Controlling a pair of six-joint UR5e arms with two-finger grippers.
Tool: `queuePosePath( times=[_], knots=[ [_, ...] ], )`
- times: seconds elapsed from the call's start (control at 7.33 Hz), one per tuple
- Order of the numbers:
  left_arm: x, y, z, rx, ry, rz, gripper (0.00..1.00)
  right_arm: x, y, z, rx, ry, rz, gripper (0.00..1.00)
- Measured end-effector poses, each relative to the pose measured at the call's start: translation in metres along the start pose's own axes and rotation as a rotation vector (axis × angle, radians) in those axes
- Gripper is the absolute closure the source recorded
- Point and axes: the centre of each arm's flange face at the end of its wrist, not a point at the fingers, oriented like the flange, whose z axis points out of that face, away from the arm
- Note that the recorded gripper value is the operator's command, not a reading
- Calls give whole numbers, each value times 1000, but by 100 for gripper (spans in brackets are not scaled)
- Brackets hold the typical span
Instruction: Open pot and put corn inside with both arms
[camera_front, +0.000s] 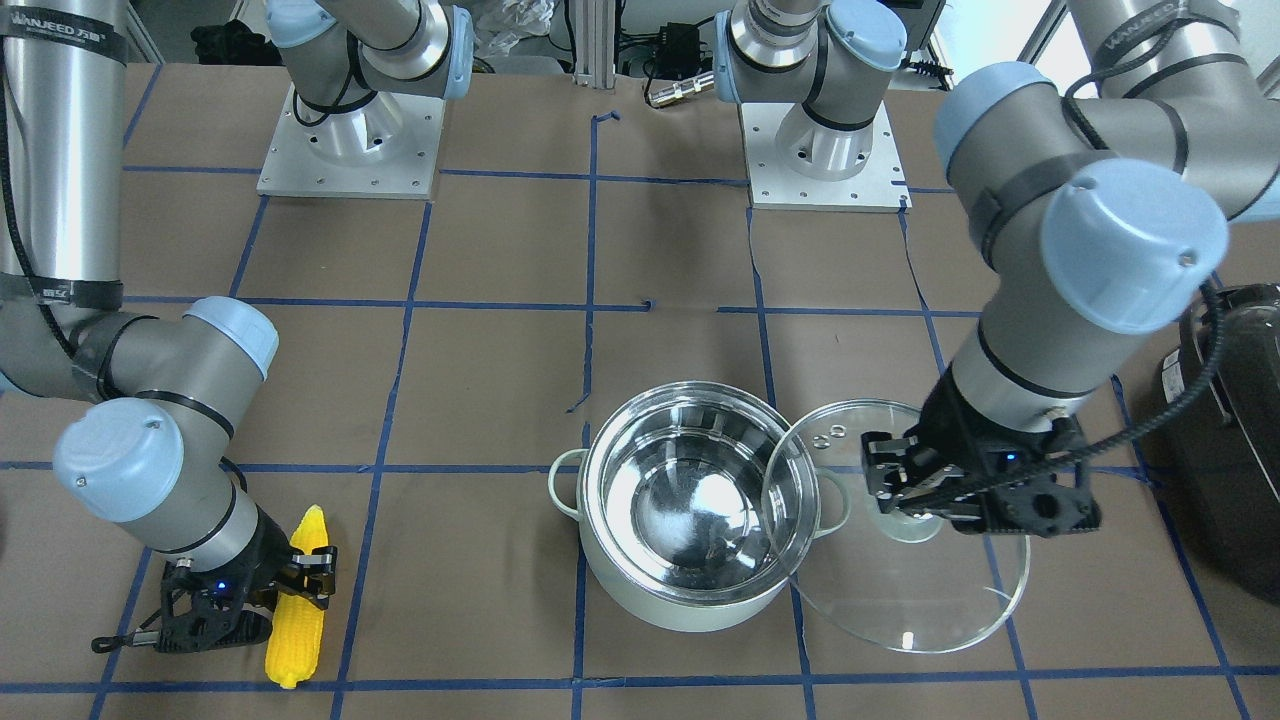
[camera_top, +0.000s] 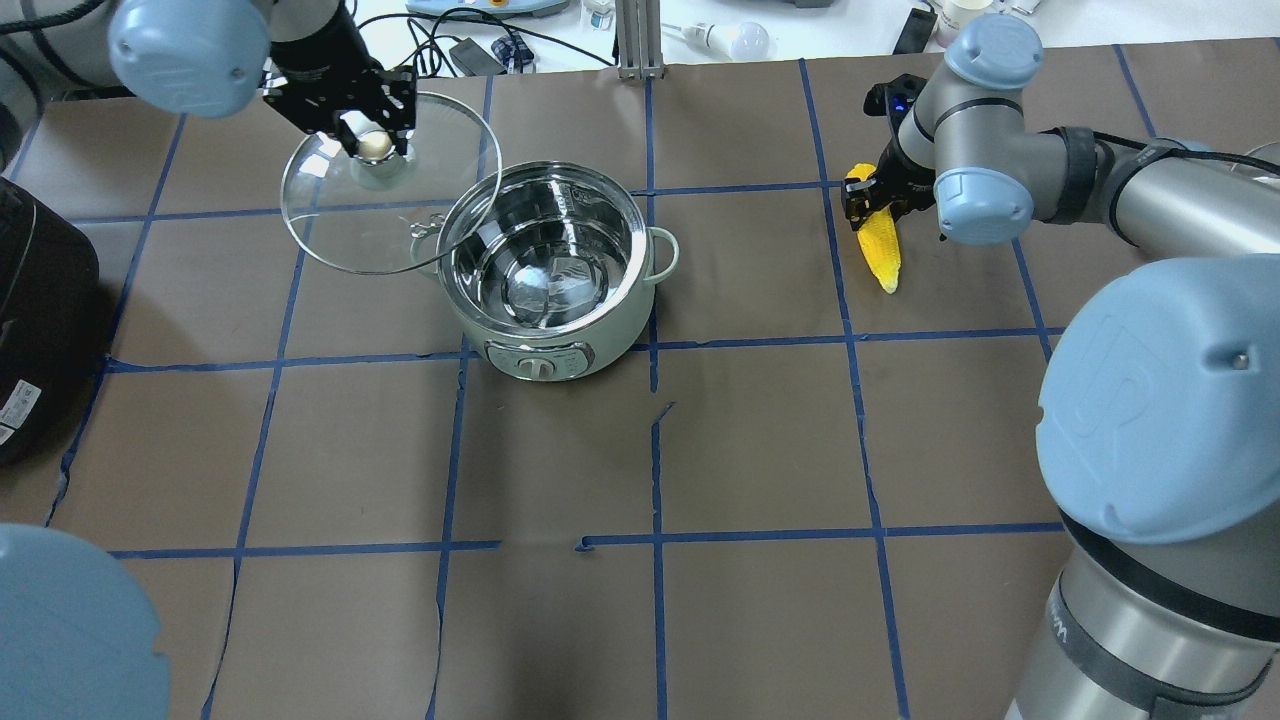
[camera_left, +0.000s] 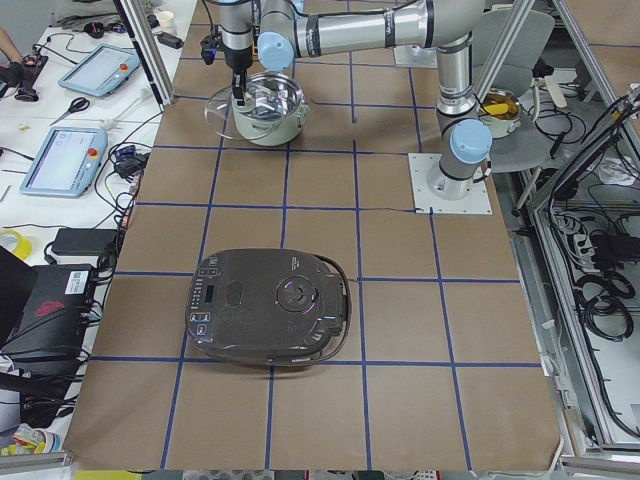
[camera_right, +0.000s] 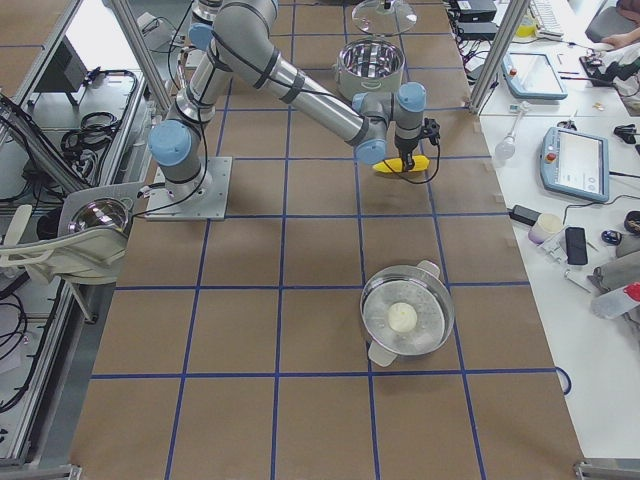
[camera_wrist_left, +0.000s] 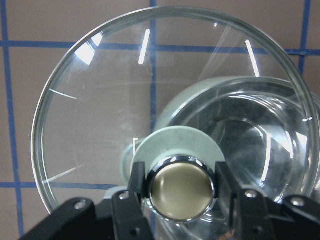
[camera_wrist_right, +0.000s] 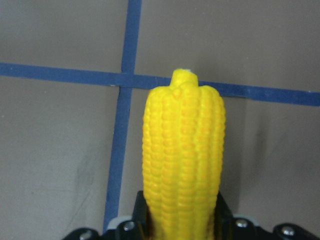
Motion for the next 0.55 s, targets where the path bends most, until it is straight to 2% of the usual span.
queuePosePath(
  times=[0.27, 0.41, 0.55],
  knots=[
    [-99, 13, 34, -65, 3, 46, 100, -2, -5, -14, 18, -1, 7, 100],
    [-123, 25, 56, -77, 8, 99, 100, -6, -13, -35, 30, 0, 20, 100],
    [-138, 37, 80, -64, 1, 138, 100, -21, -25, -61, 31, -1, 45, 100]
  ],
)
